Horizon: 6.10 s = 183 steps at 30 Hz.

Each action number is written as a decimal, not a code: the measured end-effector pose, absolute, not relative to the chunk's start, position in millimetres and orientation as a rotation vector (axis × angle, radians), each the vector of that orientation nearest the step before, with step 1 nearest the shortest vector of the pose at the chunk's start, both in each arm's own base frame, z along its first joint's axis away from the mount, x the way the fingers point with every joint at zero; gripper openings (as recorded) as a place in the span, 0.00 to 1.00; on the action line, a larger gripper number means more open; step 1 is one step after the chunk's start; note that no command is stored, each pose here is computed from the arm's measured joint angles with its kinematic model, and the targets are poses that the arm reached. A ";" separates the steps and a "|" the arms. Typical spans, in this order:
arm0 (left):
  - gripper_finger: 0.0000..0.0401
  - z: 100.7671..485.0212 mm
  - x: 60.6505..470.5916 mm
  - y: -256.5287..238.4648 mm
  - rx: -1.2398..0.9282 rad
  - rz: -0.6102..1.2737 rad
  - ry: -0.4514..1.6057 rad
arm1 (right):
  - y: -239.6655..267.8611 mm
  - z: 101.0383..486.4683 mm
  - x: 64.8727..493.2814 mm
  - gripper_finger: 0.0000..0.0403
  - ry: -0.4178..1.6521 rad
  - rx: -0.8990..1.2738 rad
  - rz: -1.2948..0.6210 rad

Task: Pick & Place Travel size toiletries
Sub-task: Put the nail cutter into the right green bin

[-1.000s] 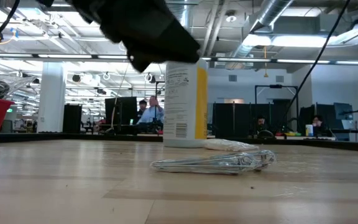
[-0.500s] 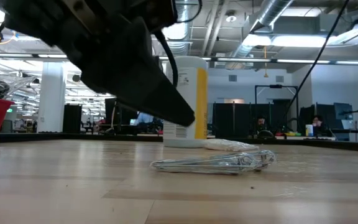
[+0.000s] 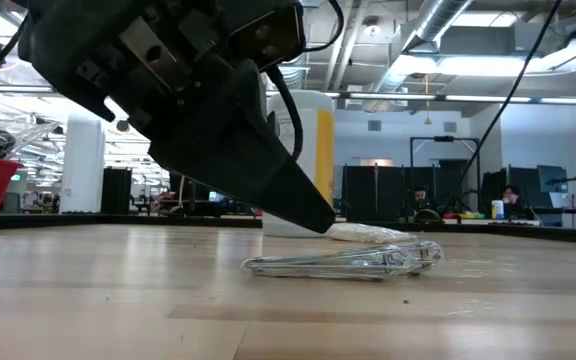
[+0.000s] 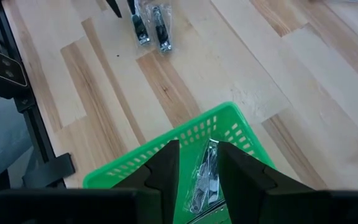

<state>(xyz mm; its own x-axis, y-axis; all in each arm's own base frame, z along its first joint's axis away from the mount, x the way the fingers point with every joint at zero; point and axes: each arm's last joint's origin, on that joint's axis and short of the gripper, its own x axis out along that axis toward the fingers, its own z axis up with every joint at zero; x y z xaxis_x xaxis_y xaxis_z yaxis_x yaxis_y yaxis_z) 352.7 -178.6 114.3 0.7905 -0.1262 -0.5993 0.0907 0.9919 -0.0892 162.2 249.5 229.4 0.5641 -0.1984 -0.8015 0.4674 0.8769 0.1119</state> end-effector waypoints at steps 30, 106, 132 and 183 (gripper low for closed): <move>0.25 102.5 352.3 -178.6 -0.019 -0.115 0.681 | 249.4 229.3 162.5 0.25 0.890 0.331 -0.401; 0.10 199.9 335.9 -166.5 -0.075 -0.096 0.451 | 249.5 231.5 168.3 0.25 0.809 0.279 -0.378; 0.09 221.0 330.4 -163.5 -0.073 -0.107 0.394 | 241.2 250.9 238.2 0.25 0.592 -0.045 -0.146; 0.10 228.8 335.7 -160.0 -0.107 -0.118 0.314 | 219.5 260.6 274.6 0.53 0.516 -0.207 -0.123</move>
<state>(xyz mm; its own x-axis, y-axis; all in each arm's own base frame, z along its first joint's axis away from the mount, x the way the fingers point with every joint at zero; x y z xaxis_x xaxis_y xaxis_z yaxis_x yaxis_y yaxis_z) 335.7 -160.0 228.8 0.9443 -0.1323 -0.3012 0.0989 0.9874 -0.1235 274.6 219.5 260.6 0.8628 -0.1689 -0.4765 0.0648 0.9717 -0.2271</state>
